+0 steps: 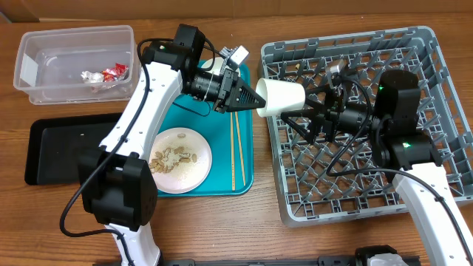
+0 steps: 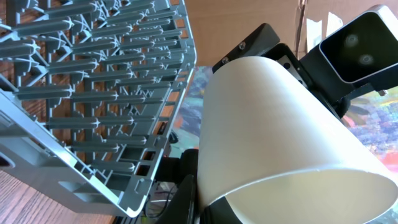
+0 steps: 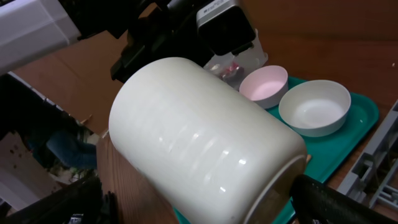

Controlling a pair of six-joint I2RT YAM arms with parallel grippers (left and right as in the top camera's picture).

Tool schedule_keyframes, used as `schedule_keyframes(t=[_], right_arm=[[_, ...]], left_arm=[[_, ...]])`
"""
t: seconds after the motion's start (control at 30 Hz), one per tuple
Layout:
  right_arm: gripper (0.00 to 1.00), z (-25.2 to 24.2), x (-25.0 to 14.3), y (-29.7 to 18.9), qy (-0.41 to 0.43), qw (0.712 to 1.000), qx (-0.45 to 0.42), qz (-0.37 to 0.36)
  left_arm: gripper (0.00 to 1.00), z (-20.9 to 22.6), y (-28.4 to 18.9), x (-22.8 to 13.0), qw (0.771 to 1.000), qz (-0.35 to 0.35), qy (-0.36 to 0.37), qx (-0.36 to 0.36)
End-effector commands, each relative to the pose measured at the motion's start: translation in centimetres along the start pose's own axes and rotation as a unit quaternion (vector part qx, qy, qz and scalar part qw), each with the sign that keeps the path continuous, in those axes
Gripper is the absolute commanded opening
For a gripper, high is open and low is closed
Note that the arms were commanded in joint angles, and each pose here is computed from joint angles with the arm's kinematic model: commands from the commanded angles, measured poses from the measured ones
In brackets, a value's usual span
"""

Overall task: Sort waste into correct bins and load items into the dishwasher
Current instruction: 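Hand the white cup from the left gripper to the right gripper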

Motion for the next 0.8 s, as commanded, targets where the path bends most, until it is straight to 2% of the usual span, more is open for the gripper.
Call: schedule_keyframes(t=[0.0, 0.07, 0.23, 0.33, 0.37, 0.53, 0.67, 0.77], right_arm=[[1.0, 0.1, 0.4, 0.5, -0.011, 1.0, -0.005, 0.002], [1.0, -1.7, -0.1, 0.6, 0.022, 0.997, -0.068, 0.006], [1.0, -2.6, 0.3, 0.8, 0.014, 0.995, -0.094, -0.006], [1.0, -1.4, 0.9, 0.9, -0.008, 0.999, -0.039, -0.012], [1.0, -0.5, 1.1, 0.9, -0.024, 1.0, 0.003, -0.013], [1.0, 1.8, 2.3, 0.6, -0.09, 0.991, 0.098, -0.026], [1.0, 2.2, 1.9, 0.6, -0.082, 0.989, 0.124, -0.015], [0.96, 2.0, 1.2, 0.6, -0.055, 0.991, 0.12, -0.002]], left_arm=[[0.04, -3.0, 0.6, -0.2, 0.998, 0.007, 0.022, -0.061], [0.04, -3.0, 0.5, -0.2, 0.998, 0.005, 0.02, -0.066], [0.04, -2.8, 0.4, -0.3, 0.998, 0.006, 0.014, -0.058], [0.04, -2.4, 0.5, -0.4, 0.999, 0.008, 0.006, -0.034], [0.04, -2.2, 0.5, -0.5, 1.0, 0.009, 0.006, -0.027], [0.04, -2.2, 0.5, -0.5, 1.0, 0.01, 0.002, -0.023], [0.04, -1.8, 0.4, -0.5, 1.0, 0.009, 0.002, -0.005], [0.04, -1.7, 0.3, -0.3, 1.0, 0.006, 0.008, -0.002]])
Point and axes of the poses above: each gripper's point midway between its finger pads, its own y axis out along the fingers, its own z axis along the line the jaws close on, x = y × z, the point moved 7 cm from there along -y, back along the fingers, and after that the axes turned 3 degrees about y, right-handed, at the moved point
